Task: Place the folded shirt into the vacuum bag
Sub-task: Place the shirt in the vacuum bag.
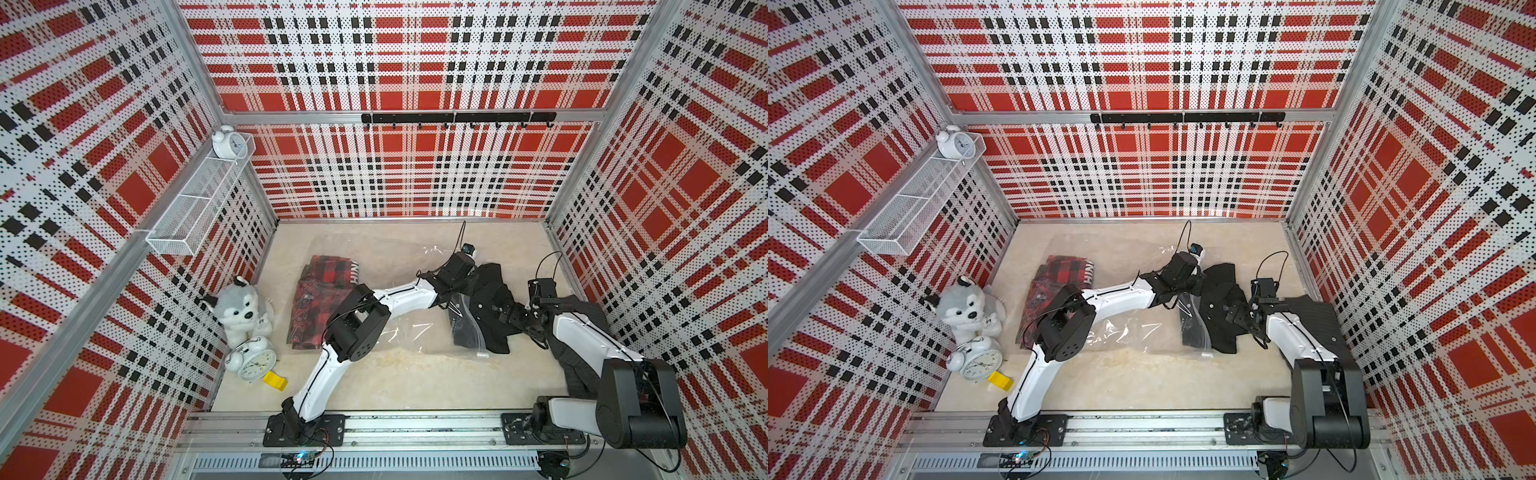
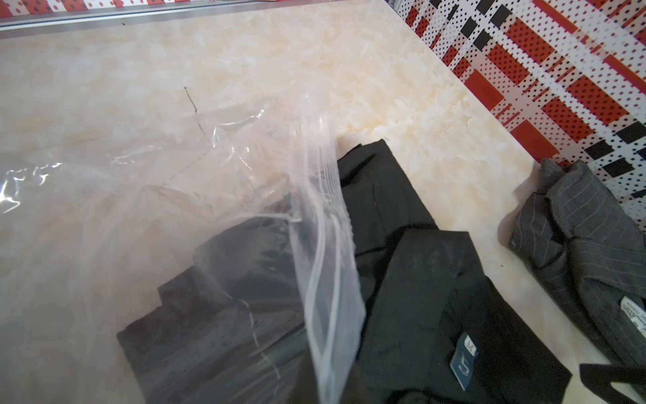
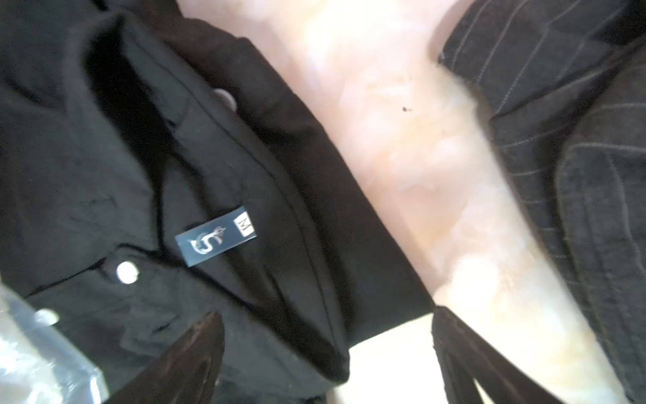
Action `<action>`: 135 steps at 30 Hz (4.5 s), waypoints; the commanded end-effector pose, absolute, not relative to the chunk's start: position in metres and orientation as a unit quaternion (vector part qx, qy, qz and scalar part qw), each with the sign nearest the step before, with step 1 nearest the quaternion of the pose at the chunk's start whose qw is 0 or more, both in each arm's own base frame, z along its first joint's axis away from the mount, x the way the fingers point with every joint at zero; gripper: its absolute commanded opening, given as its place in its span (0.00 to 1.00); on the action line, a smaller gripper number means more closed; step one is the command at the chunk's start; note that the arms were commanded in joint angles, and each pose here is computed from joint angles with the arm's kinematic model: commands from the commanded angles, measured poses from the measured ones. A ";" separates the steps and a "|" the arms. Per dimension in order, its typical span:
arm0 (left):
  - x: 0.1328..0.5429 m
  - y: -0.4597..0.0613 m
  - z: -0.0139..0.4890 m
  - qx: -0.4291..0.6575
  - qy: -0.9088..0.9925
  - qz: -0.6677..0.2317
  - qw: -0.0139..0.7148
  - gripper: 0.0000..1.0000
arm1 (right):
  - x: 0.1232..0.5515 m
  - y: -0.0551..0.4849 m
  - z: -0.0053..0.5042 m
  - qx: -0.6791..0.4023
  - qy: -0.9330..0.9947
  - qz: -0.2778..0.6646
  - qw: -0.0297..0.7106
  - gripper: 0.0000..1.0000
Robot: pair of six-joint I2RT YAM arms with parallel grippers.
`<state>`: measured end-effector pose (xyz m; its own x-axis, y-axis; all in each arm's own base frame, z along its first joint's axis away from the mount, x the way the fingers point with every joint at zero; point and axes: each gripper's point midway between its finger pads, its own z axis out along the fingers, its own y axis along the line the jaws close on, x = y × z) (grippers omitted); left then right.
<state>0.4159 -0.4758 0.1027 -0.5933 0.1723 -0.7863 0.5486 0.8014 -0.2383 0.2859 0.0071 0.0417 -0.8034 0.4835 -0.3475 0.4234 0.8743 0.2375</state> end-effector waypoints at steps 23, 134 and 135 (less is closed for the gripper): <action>0.385 -0.497 0.158 0.231 0.835 -0.273 0.419 0.00 | 0.293 0.120 0.074 0.126 0.900 0.360 0.212 0.00; 0.283 -0.316 0.043 0.106 0.905 -0.130 0.392 0.98 | 0.294 0.111 0.090 0.116 0.884 0.378 0.248 0.00; 0.282 -0.316 0.036 0.110 0.907 -0.119 0.388 0.98 | 0.293 0.114 0.091 0.114 0.882 0.386 0.245 0.00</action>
<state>0.2875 -0.3052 0.0488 -0.6639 0.0992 -0.7412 0.2849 0.9499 -0.1281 0.2957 0.1022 0.0772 -0.8478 0.4028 -0.3449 0.0715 0.7313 0.6783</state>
